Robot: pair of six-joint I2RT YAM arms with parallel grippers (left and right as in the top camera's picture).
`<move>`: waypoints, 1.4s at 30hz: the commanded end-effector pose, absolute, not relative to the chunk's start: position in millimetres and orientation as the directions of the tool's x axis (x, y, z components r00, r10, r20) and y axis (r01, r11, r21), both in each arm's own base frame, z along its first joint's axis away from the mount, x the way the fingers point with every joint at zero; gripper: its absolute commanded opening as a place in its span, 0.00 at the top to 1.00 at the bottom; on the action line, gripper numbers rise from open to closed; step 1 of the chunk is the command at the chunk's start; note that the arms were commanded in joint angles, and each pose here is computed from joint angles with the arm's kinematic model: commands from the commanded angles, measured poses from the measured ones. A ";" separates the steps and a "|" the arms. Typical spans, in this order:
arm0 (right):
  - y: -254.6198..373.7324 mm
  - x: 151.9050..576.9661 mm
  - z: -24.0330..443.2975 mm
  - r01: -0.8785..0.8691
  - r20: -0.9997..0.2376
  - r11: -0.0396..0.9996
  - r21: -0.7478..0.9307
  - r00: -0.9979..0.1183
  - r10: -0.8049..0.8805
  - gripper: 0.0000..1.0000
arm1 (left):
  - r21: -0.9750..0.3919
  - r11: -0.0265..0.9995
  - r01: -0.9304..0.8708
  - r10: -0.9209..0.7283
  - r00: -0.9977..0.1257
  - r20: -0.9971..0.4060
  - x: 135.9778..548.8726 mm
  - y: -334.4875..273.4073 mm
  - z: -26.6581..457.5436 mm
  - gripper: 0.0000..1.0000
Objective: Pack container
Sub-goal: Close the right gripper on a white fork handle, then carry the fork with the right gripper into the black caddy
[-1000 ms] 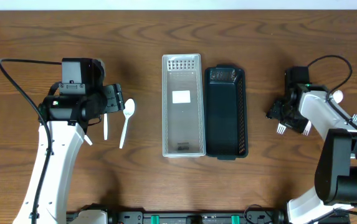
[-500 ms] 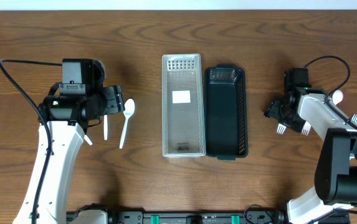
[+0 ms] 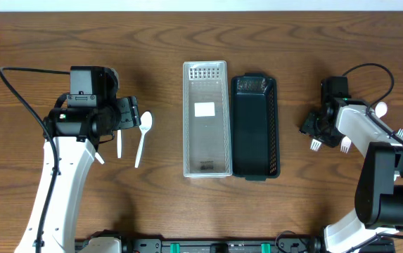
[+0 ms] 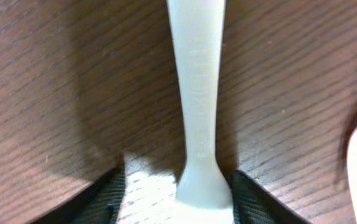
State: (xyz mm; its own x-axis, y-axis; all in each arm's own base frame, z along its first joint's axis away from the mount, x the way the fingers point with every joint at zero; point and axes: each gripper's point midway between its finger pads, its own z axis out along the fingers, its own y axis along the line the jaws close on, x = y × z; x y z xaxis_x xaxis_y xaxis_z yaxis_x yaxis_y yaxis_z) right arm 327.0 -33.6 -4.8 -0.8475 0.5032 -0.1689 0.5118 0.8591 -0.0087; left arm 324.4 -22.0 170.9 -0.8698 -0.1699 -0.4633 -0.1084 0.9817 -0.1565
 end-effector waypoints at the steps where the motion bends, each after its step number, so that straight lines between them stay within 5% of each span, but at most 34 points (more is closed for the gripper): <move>1: -36.9 314.0 -20.3 0.512 -0.116 0.858 -0.049 -0.856 0.504 0.55 | -0.146 0.984 -0.104 -0.162 -0.864 -0.478 327.1 -21.2 176.6 0.26; 19: -38.3 325.1 -8.5 0.496 -0.147 0.867 -0.040 -0.861 0.486 0.91 | -0.146 0.984 -0.104 -0.162 -0.864 -0.478 327.1 -21.2 176.6 0.26; 33: 59.6 384.2 174.5 0.127 -0.461 0.990 0.060 -0.876 0.141 0.90 | -0.146 0.984 -0.103 -0.162 -0.863 -0.478 327.2 -21.2 176.6 0.26; 42: 130.9 348.4 144.1 -0.005 -0.359 0.999 0.050 -0.933 0.013 0.90 | -0.146 0.984 -0.104 -0.162 -0.864 -0.478 327.1 -21.2 176.6 0.26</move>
